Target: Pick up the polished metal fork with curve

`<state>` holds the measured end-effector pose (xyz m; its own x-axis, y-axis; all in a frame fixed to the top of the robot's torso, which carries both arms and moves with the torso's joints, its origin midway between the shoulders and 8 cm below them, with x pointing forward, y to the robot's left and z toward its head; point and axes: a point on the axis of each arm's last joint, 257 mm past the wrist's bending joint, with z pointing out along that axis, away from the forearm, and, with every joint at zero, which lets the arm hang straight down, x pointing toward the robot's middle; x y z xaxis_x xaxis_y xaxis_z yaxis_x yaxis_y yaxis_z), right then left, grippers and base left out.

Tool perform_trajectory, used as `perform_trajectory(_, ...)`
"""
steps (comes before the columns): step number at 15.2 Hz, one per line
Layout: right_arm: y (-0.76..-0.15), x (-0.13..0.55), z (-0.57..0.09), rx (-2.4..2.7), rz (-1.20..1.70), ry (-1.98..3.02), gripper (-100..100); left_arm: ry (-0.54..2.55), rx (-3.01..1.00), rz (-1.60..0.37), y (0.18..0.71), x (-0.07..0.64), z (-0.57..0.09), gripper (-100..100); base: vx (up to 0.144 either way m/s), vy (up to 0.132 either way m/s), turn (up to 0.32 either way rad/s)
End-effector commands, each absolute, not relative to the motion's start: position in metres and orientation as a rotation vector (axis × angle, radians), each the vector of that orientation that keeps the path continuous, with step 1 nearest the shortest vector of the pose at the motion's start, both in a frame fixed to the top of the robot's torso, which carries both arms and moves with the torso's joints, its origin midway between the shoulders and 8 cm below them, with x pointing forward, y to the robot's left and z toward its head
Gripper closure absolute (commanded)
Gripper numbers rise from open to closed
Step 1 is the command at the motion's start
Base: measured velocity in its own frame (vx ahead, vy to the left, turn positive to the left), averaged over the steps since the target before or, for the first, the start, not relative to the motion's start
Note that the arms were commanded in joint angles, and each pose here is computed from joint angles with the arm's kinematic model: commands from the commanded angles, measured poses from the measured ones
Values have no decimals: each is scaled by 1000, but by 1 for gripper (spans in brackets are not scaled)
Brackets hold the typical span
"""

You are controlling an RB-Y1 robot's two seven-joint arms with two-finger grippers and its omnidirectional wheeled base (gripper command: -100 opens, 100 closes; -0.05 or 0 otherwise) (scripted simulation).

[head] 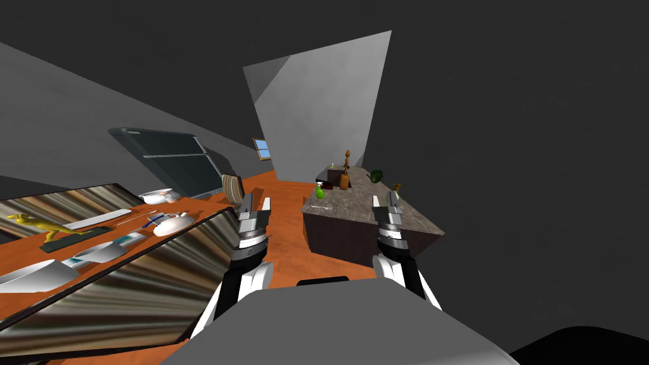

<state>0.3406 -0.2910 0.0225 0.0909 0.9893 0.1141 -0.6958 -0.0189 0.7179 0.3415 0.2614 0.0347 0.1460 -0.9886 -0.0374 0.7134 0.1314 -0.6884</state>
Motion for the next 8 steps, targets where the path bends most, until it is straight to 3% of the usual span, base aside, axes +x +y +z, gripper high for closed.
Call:
perform_trajectory(1,-284,344,19,703,1435,564,-100,567,-598,-1336,261,342,35,0,1,11,27)
perform_trajectory(8,-267,354,5,625,1422,705,-100,567,-598,-1336,261,342,35,0,4,35,41)
